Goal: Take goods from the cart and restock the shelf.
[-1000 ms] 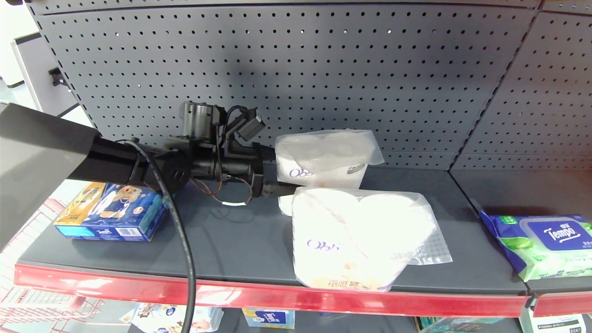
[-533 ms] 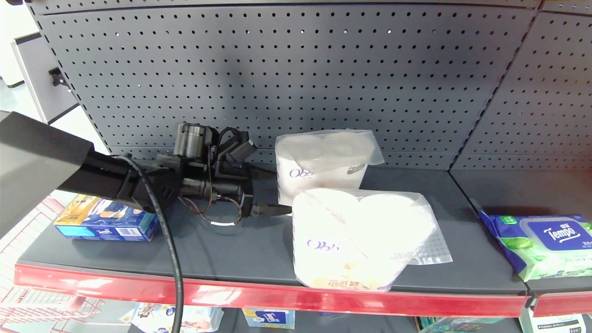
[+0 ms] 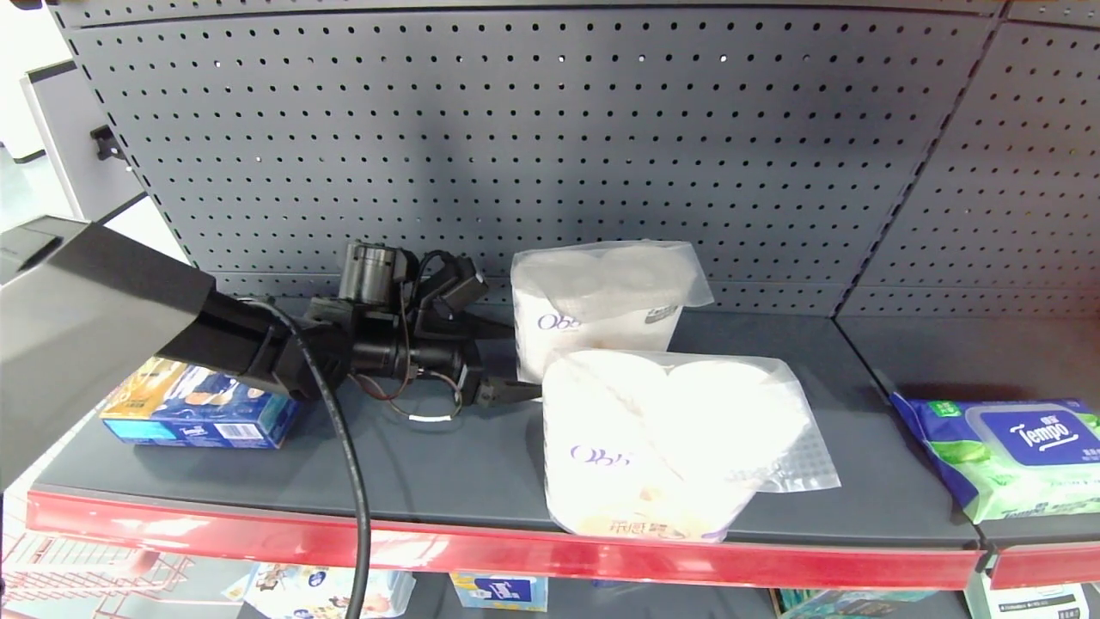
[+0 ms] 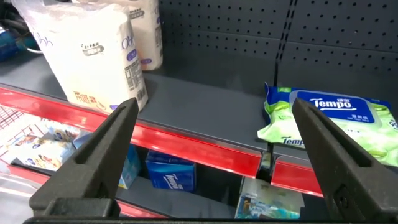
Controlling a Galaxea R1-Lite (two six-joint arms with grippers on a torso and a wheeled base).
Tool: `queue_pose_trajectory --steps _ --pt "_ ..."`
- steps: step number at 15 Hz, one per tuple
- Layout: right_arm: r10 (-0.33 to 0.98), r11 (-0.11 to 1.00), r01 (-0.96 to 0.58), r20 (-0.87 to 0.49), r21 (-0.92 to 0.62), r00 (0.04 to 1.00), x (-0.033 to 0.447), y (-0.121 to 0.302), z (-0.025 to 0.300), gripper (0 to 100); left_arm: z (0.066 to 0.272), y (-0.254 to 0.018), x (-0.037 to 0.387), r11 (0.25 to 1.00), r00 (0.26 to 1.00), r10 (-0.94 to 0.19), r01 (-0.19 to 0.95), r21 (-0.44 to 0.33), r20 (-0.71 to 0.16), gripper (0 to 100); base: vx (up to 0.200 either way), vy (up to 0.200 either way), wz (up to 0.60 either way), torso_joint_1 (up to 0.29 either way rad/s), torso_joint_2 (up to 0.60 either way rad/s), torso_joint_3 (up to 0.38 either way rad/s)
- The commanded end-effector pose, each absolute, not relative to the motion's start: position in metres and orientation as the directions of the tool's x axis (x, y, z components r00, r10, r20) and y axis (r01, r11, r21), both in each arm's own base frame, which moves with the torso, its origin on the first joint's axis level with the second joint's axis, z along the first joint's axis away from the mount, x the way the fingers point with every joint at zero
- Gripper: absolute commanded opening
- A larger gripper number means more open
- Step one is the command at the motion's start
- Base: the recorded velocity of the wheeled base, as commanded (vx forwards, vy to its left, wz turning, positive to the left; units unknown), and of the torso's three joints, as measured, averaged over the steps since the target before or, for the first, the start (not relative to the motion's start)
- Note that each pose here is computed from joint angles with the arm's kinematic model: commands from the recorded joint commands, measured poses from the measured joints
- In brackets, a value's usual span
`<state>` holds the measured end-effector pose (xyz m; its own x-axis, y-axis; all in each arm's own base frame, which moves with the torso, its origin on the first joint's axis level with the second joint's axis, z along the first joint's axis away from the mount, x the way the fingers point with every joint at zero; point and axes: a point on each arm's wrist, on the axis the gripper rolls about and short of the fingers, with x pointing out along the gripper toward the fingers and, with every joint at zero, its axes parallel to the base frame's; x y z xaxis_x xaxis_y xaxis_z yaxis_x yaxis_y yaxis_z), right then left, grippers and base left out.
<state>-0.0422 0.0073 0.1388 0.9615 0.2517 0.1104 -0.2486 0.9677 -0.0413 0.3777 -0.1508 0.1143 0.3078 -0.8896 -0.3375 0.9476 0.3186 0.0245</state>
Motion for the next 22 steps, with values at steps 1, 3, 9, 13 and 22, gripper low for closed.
queue_pose_trajectory --steps 1,3,9,13,22 --pt "0.249 0.968 -0.246 0.107 -0.042 0.963 -0.042 0.007 0.139 100 0.110 -0.152 0.382 0.330 0.318 -0.884 0.944 0.026 -0.344 100 0.000 0.000 0.00 0.000 0.00 0.000" --pt "0.249 0.968 -0.246 0.107 -0.042 0.963 -0.042 0.007 0.139 100 0.111 -0.154 0.387 0.345 0.337 -0.877 0.938 0.040 -0.343 100 0.000 0.000 0.00 0.000 0.00 0.000" --pt "0.249 0.968 -0.246 0.106 -0.041 0.963 -0.042 0.007 0.138 100 0.111 -0.153 0.389 0.367 0.358 -0.866 0.929 0.044 -0.349 100 0.000 0.000 0.00 0.000 0.00 0.000" --pt "0.249 0.968 -0.246 0.106 -0.041 0.963 -0.042 0.007 0.138 100 0.115 -0.121 0.377 0.427 0.404 -0.837 0.904 0.019 -0.368 100 0.000 0.000 0.00 0.000 0.00 0.000" --pt "0.249 0.968 -0.246 0.097 -0.039 0.964 -0.040 0.007 0.136 100 0.121 -0.121 0.397 0.545 0.529 -0.761 0.835 0.071 -0.376 100 0.000 0.000 0.00 0.000 0.00 0.000"
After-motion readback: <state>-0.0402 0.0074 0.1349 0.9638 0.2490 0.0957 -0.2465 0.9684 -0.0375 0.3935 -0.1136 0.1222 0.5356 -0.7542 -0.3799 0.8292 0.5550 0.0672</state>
